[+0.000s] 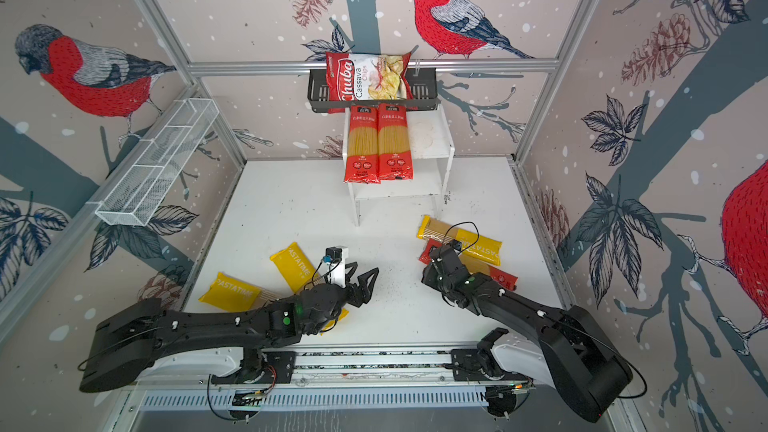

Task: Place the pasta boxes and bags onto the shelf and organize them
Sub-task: 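Push the red spaghetti bag with the right gripper toward the left gripper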

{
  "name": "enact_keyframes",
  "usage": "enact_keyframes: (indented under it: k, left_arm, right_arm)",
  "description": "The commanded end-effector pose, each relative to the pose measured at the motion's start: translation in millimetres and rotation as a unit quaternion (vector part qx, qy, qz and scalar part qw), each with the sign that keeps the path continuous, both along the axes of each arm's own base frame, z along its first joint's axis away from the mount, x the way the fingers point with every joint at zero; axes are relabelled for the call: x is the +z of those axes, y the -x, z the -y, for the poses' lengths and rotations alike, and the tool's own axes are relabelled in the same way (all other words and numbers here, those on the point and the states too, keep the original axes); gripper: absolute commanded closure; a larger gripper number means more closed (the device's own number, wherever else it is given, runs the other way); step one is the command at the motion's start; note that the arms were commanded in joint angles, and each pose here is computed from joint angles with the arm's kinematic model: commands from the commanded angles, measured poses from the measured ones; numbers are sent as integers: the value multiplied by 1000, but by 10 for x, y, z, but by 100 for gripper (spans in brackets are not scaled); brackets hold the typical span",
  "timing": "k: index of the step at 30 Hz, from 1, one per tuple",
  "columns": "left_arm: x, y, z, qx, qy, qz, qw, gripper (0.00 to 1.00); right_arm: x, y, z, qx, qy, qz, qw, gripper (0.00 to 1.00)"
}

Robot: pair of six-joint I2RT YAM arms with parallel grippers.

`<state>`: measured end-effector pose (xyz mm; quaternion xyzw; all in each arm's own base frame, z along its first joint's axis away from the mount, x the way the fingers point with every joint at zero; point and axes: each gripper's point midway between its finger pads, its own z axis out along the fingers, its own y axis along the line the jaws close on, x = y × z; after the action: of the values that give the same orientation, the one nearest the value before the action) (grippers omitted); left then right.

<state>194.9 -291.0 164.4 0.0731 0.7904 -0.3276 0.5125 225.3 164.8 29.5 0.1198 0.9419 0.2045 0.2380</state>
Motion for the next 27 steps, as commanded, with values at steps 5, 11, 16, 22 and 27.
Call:
enact_keyframes:
  k: [5,11,16,22,27]
  left_arm:
    - [88,-16,-11,1,11,12,1000,24]
    - [79,-12,79,-11,9,12,1000,24]
    - [62,-3,134,-20,11,9,1000,24]
    - [41,-1,112,-18,7,7,1000,23]
    - [35,-15,77,-19,15,1,1000,22]
  right_arm:
    - [324,-206,-184,11,-24,27,999,44]
    - [296,-378,606,-75,81,21,994,39]
    - [164,-418,1054,-131,120,-2,984,36]
    - [-83,-301,790,-95,84,-35,991,38]
    - [-172,-145,281,-55,29,-46,997,38]
